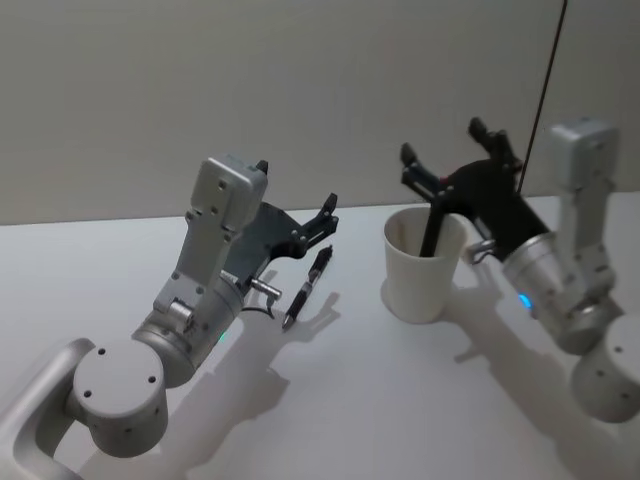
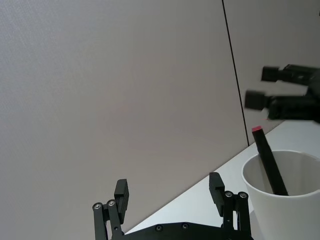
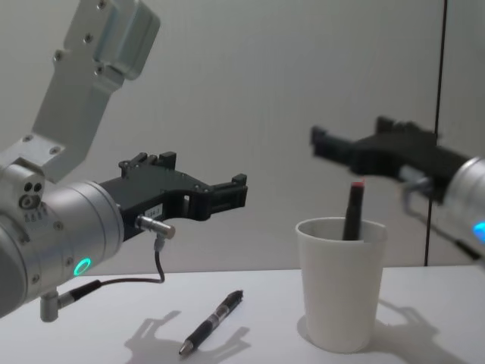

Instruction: Place the pen into the pen holder.

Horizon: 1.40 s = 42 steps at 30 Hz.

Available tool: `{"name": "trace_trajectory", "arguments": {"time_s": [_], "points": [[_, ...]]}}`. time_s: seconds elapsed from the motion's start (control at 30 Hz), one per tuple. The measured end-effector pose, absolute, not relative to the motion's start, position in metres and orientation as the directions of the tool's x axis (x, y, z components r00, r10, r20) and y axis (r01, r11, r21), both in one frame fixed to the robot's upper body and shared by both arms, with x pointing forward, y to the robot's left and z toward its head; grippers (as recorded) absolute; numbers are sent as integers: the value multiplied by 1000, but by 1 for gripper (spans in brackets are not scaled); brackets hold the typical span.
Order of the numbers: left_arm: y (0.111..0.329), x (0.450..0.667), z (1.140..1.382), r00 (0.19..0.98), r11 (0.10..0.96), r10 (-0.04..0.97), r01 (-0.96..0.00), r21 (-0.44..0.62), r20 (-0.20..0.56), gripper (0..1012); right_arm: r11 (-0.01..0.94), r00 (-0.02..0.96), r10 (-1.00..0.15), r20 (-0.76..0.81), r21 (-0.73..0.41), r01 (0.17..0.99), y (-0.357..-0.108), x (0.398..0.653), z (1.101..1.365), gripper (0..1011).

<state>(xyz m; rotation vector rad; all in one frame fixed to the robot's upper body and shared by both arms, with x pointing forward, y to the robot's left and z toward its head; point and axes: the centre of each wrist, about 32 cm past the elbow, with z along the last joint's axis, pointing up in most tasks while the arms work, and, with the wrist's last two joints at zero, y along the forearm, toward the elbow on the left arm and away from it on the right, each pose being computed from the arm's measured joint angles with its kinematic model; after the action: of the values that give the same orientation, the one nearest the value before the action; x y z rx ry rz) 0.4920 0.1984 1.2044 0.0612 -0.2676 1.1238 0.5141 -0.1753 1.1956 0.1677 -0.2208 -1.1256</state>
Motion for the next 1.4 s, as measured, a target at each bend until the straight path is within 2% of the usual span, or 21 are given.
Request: {"name": "trace_trajectory", "arguments": {"time_s": [0.17,0.23,0.53,1.03,1.23,1.4], "points": [[198,492,1204,404,434,882,-897,-86,242,1001,407,413,-910,32,254,877,-201,503,1203,1001],[198,492,1204,404,434,882,-897,-86,242,1001,406,413,-910,24,252,879,-204,502,1204,1001],[198,492,1204,404,434,882,-897,-86,242,1001,405,413,-911,-5,179,897,-233,486,1195,1001],[198,492,1204,404,434,882,-897,-86,242,1001,390,391,-919,50,-28,920,-262,464,1156,1001],[198,492,1204,404,434,882,-897,-86,242,1001,359,373,-922,107,-134,924,-271,455,1133,1001],[198,492,1204,404,434,882,-897,-86,242,1001,338,363,-921,141,-171,925,-276,451,1124,1001]]}}
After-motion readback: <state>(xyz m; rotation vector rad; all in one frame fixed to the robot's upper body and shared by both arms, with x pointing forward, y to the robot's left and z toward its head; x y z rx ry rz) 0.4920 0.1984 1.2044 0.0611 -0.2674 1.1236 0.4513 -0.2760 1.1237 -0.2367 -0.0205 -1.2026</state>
